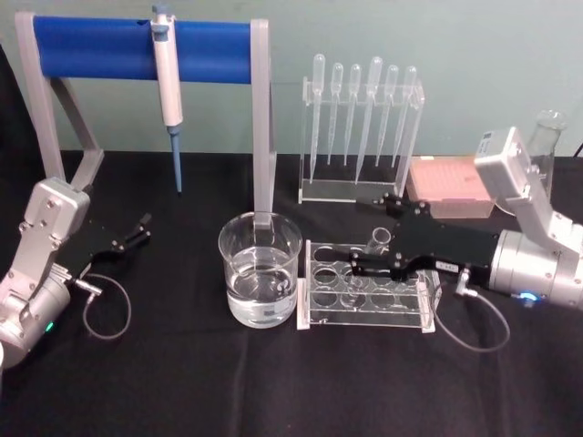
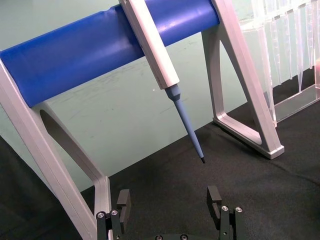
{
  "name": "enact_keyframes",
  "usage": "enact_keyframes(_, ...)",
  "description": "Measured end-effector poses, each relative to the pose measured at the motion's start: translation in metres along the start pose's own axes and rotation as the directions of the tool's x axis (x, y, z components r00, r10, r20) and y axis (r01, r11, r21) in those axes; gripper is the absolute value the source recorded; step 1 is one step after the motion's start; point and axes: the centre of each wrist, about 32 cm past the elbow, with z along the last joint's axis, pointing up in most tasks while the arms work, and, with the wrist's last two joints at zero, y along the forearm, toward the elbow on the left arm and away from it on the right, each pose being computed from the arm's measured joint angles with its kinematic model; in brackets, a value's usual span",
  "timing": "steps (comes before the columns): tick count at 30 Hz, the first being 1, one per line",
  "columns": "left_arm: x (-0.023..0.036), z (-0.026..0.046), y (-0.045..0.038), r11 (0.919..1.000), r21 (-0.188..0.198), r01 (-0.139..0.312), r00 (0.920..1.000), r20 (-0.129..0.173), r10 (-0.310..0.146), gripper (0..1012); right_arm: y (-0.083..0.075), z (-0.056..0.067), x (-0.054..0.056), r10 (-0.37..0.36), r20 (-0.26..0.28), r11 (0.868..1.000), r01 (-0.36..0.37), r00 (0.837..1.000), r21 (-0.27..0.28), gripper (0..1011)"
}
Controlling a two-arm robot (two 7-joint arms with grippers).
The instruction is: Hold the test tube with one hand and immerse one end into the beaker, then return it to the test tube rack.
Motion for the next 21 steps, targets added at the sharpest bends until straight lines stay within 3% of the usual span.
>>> enact_keyframes(5, 0.0000, 0.0000, 0.0000, 1.0000, 0.000, 0.000, 1.0000, 0.000, 0.000, 1000, -0.005, 0.007, -0.003, -0.045, 0.018, 0.997, 0.044, 0.999, 0.059, 985)
enact_keyframes(9, 0.0000, 0.0000, 0.0000, 1.0000, 0.000, 0.000, 1.0000, 0.000, 0.000, 1000, -0.010, 0.012, -0.007, -0.103, 0.021, 0.989, 0.100, 0.994, 0.106, 1002)
enact_keyframes(13, 0.0000, 0.0000, 0.0000, 1.0000, 0.000, 0.000, 1.0000, 0.000, 0.000, 1000, -0.014, 0.012, -0.013, -0.195, 0.003, 0.969, 0.192, 0.981, 0.152, 1003)
enact_keyframes(14, 0.0000, 0.0000, 0.0000, 1.0000, 0.000, 0.000, 1.0000, 0.000, 0.000, 1000, -0.015, 0.010, -0.016, -0.235, -0.016, 0.957, 0.235, 0.972, 0.170, 1003)
enact_keyframes(17, 0.0000, 0.0000, 0.0000, 1.0000, 0.000, 0.000, 1.0000, 0.000, 0.000, 1000, -0.017, 0.007, -0.020, -0.294, -0.045, 0.936, 0.298, 0.955, 0.186, 1003)
enact_keyframes(19, 0.0000, 0.0000, 0.0000, 1.0000, 0.000, 0.000, 1.0000, 0.000, 0.000, 1000, -0.018, 0.001, -0.027, -0.387, -0.087, 0.897, 0.397, 0.918, 0.196, 1003)
enact_keyframes(21, 0.0000, 0.0000, 0.0000, 1.0000, 0.000, 0.000, 1.0000, 0.000, 0.000, 1000, -0.018, -0.003, -0.031, -0.433, -0.102, 0.875, 0.445, 0.896, 0.193, 1003)
